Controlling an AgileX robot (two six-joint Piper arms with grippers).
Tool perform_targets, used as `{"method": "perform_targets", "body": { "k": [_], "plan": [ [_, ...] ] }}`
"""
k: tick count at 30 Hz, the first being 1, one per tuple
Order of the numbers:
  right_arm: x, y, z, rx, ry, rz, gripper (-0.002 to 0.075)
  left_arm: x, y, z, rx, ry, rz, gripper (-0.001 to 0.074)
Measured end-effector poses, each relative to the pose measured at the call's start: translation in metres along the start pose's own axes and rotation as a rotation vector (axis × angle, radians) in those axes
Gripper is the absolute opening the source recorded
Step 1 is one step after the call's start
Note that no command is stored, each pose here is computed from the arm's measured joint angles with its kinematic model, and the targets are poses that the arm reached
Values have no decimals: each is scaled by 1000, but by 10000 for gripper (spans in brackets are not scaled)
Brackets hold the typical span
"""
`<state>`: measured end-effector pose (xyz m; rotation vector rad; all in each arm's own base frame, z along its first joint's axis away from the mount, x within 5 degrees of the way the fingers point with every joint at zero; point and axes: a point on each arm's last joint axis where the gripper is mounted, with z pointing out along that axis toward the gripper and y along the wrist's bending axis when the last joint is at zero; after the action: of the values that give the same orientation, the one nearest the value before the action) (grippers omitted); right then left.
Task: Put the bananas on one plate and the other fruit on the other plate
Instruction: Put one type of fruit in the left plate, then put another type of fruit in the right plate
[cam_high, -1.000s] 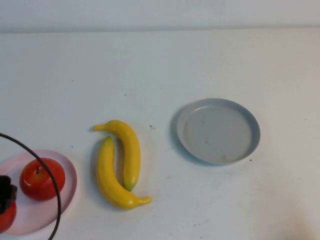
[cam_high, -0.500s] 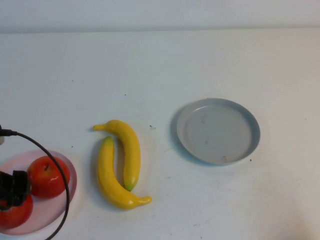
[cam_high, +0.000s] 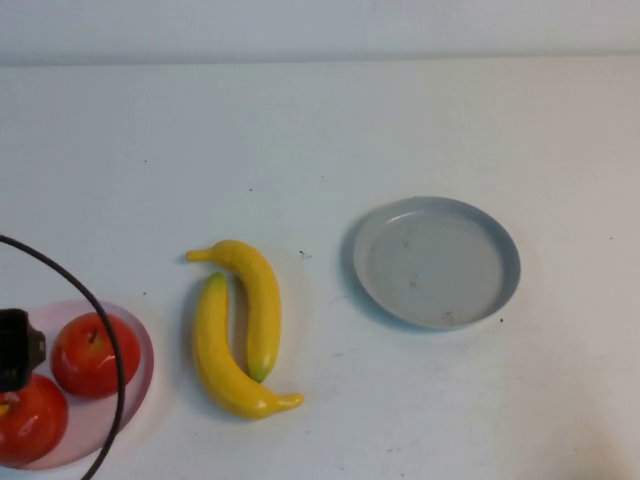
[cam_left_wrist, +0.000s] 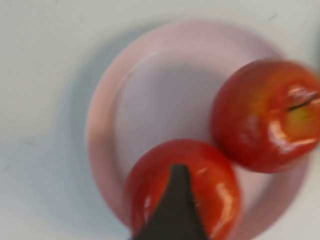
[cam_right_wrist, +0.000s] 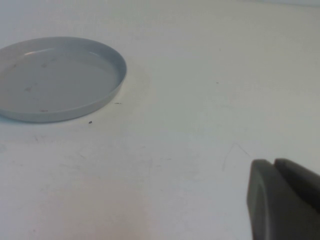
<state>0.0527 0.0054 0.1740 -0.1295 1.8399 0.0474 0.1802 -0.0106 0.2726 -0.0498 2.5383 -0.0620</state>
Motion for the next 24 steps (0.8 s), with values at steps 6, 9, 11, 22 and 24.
{"method": "perform_targets", "body": {
  "k": [6, 9, 11, 22, 24],
  "plan": [
    [0, 0, 0, 0, 0, 0, -17, 14, -4, -51, 72, -190, 13, 132],
    [0, 0, 0, 0, 0, 0, -17, 25, -3, -71, 86, -253, 18, 42],
    [0, 0, 0, 0, 0, 0, -17, 33, -3, -85, 99, -301, 19, 20],
    [0, 0, 0, 0, 0, 0, -17, 75, -3, -125, 156, -530, 58, 4],
    [0, 0, 0, 0, 0, 0, -17, 83, -2, -117, 148, -514, 79, 4]
  ]
}}
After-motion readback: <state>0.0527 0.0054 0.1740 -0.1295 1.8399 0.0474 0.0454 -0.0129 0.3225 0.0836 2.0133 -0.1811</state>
